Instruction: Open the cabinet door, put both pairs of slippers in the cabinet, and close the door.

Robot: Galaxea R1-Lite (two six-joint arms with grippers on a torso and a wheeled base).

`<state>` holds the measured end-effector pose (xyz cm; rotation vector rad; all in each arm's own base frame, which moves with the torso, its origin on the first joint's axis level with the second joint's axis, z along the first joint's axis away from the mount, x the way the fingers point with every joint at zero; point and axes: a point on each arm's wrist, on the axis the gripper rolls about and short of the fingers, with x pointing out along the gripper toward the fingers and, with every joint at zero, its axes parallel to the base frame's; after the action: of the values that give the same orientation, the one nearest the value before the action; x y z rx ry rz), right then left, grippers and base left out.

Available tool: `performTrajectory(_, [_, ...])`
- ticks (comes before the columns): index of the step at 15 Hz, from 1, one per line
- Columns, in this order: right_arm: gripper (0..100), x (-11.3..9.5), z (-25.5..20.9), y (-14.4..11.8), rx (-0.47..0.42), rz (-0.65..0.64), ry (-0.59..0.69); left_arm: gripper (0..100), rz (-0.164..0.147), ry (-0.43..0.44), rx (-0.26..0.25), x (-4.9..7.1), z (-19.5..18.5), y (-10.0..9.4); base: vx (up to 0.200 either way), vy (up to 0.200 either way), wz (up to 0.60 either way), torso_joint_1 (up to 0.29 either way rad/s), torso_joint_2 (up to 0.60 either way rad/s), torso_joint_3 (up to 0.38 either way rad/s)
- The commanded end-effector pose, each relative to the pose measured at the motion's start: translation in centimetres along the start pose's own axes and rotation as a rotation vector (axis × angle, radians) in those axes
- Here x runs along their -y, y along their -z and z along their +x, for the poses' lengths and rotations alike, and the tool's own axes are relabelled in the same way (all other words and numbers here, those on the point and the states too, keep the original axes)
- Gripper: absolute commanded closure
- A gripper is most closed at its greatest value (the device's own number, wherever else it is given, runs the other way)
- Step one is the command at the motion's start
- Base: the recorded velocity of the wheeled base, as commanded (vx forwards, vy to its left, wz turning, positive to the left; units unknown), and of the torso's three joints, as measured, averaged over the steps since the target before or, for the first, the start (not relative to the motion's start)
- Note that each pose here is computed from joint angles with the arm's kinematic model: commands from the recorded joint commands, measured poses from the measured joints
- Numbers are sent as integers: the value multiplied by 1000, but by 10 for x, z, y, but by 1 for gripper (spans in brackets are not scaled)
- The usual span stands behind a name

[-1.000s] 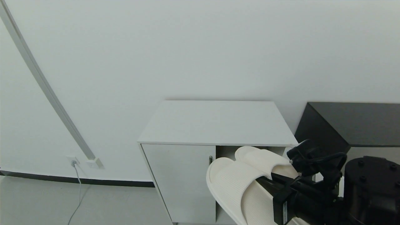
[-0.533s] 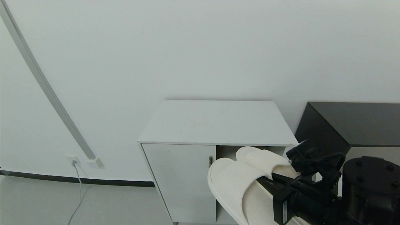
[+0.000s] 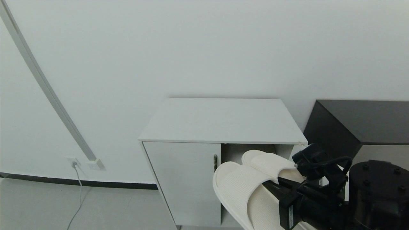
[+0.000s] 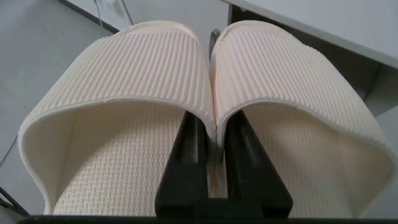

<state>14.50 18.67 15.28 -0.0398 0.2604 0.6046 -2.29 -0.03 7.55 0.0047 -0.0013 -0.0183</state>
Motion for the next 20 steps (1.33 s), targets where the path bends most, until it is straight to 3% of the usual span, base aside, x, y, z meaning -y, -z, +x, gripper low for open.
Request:
performTrajectory(1, [100, 0, 1, 2, -9, -3, 1, 100, 0, 0, -1, 0, 0, 0, 0, 0, 0, -168, 383, 217])
performTrajectory(20, [100, 0, 1, 4, -17, -4, -4, 100, -3, 0, -1, 0, 0, 0, 0, 0, 0, -200, 508, 308])
